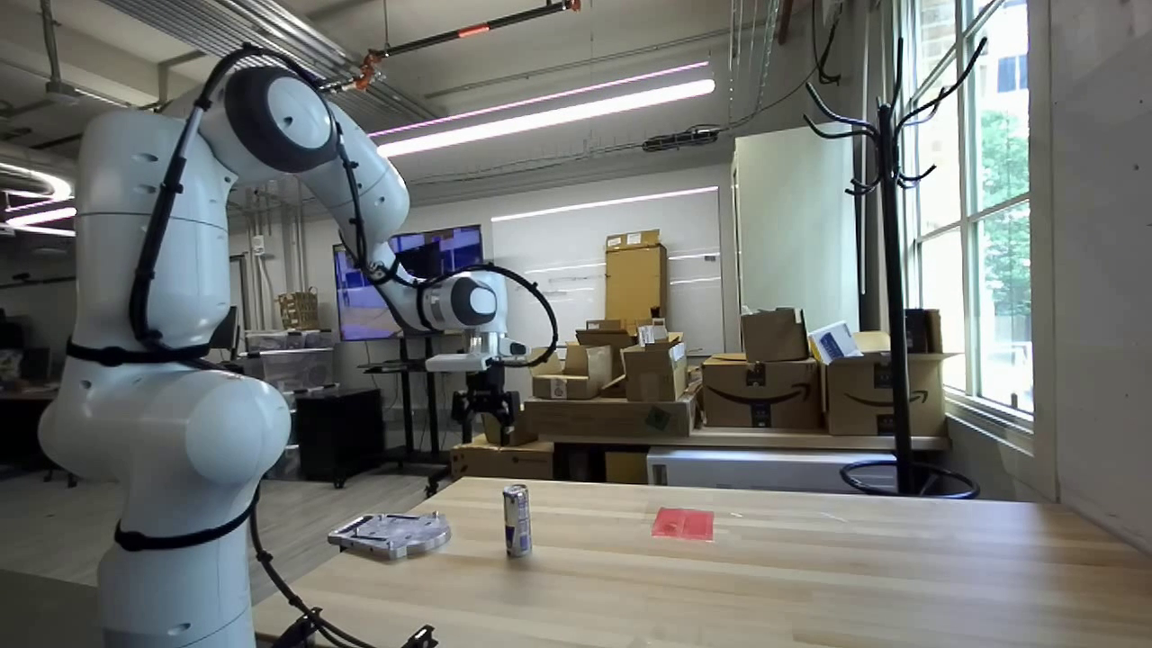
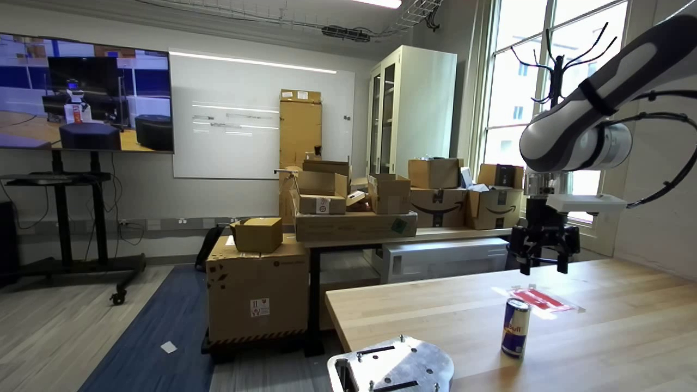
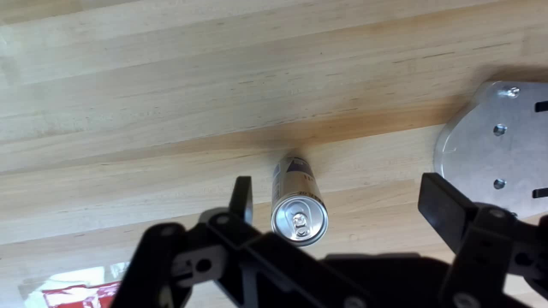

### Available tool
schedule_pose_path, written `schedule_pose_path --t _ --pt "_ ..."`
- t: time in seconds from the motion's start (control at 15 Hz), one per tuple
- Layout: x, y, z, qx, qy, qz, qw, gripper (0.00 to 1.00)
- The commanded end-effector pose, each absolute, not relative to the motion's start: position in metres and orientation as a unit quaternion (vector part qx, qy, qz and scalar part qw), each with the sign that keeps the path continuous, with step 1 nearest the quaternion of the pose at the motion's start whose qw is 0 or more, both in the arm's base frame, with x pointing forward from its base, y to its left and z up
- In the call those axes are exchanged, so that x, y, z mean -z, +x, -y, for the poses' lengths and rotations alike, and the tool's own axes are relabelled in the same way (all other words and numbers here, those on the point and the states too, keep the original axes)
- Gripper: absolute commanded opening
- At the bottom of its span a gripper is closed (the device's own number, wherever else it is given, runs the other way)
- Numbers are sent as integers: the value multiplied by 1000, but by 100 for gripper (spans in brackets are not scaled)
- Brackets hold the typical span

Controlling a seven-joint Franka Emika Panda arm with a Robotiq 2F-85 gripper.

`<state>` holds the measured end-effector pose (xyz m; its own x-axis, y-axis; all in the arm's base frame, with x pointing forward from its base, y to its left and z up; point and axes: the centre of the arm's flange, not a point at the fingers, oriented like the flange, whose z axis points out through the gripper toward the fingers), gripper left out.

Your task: Put the red bull can on the metal object

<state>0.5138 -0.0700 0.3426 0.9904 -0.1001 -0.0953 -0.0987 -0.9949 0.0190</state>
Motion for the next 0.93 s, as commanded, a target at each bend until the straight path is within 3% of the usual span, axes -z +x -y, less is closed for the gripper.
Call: schedule_pose_path --t 0.0,0.87 --pt "-314 554 81 49 997 53 20 100" --pt "-238 612 100 78 995 59 23 100"
